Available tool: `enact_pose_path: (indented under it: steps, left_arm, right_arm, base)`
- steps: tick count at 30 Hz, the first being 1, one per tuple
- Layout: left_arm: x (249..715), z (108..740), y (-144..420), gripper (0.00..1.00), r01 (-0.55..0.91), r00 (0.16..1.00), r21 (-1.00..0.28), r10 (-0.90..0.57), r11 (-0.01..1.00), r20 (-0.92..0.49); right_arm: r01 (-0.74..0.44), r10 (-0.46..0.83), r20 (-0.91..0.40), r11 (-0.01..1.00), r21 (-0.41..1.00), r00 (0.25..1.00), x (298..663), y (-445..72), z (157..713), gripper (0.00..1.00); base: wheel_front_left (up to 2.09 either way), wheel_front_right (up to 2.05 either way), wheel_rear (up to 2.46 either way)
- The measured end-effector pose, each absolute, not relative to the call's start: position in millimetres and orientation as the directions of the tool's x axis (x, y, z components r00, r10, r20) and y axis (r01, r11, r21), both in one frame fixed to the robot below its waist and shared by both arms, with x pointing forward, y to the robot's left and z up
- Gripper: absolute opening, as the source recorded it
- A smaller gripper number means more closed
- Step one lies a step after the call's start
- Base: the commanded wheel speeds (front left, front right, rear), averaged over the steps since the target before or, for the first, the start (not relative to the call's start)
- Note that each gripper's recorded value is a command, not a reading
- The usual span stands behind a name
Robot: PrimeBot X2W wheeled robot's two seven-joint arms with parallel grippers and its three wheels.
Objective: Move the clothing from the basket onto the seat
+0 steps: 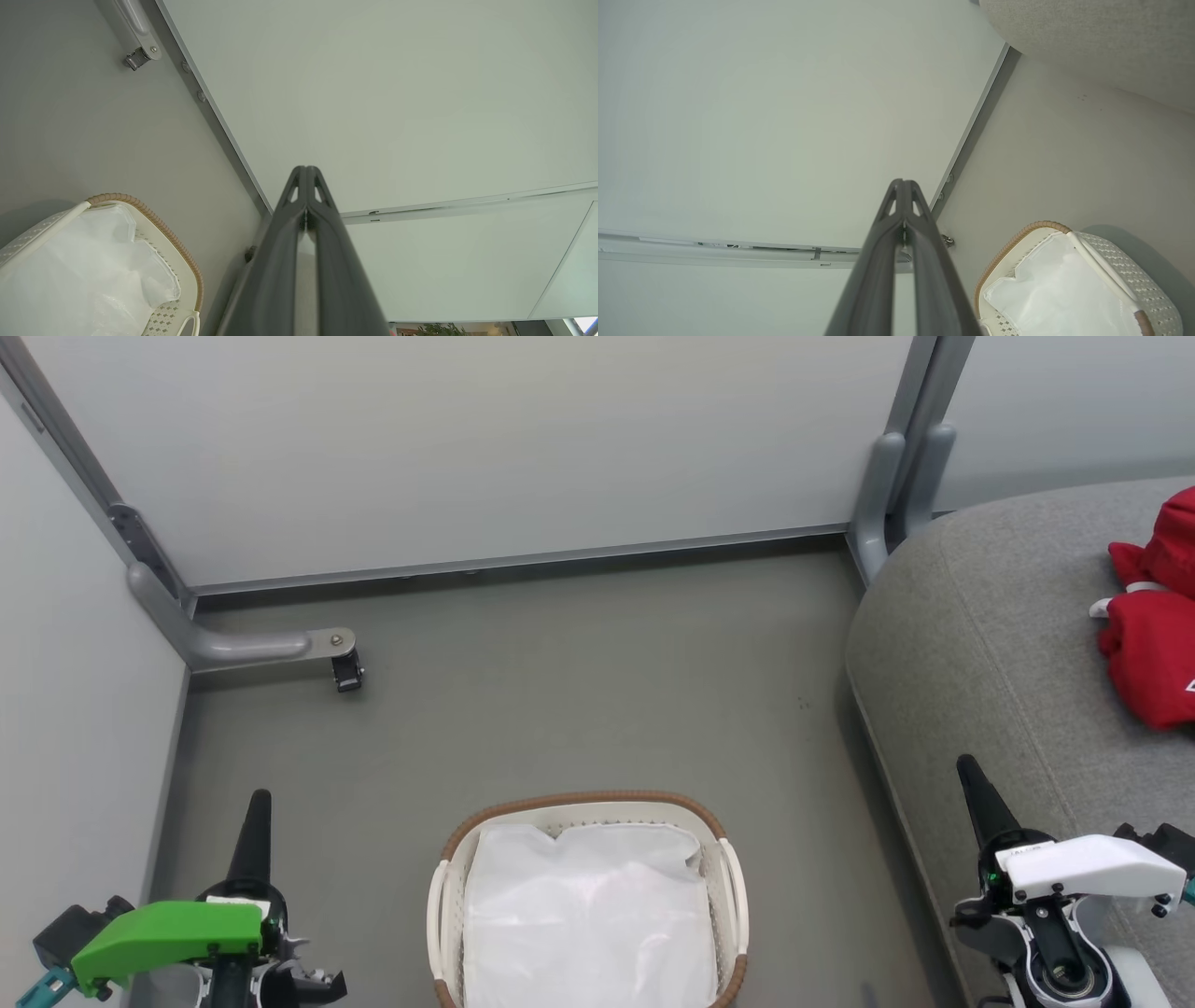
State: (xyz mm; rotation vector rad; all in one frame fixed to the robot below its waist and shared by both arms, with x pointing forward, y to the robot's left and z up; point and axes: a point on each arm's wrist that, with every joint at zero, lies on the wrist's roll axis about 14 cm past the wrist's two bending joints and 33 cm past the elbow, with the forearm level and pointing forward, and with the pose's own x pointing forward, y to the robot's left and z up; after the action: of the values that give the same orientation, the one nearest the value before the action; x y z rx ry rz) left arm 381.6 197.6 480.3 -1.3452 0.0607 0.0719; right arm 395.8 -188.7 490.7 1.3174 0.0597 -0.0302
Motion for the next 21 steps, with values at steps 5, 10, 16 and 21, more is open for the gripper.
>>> enact_pose_path:
  steps: [5,10,16,21]
  left_arm:
    - [382,483,198,0.00,-0.078,0.997,-0.979,0.014,0.187,-0.077]
    - [383,487,199,0.00,-0.068,0.998,-0.986,0.013,0.149,-0.067]
    - [384,490,199,0.00,-0.058,0.998,-0.992,0.009,0.113,-0.057]
    - [386,495,199,0.00,-0.041,0.999,-0.996,0.006,0.079,-0.041]
  right_arm:
    - [0.051,0.011,-0.055,0.211,0.976,0.998,394,-190,493,0.00]
    - [0.047,0.009,-0.049,0.170,0.984,0.999,393,-192,494,0.00]
    - [0.036,0.009,-0.038,0.124,0.992,0.999,392,-193,497,0.00]
    - [0.027,0.006,-0.028,0.087,0.996,1.000,392,-195,500,0.00]
  base:
    - [0.00,0.00,0.00]
    - [0.00,0.00,0.00]
    - [0.00,0.00,0.00]
    - [0.00,0.00,0.00]
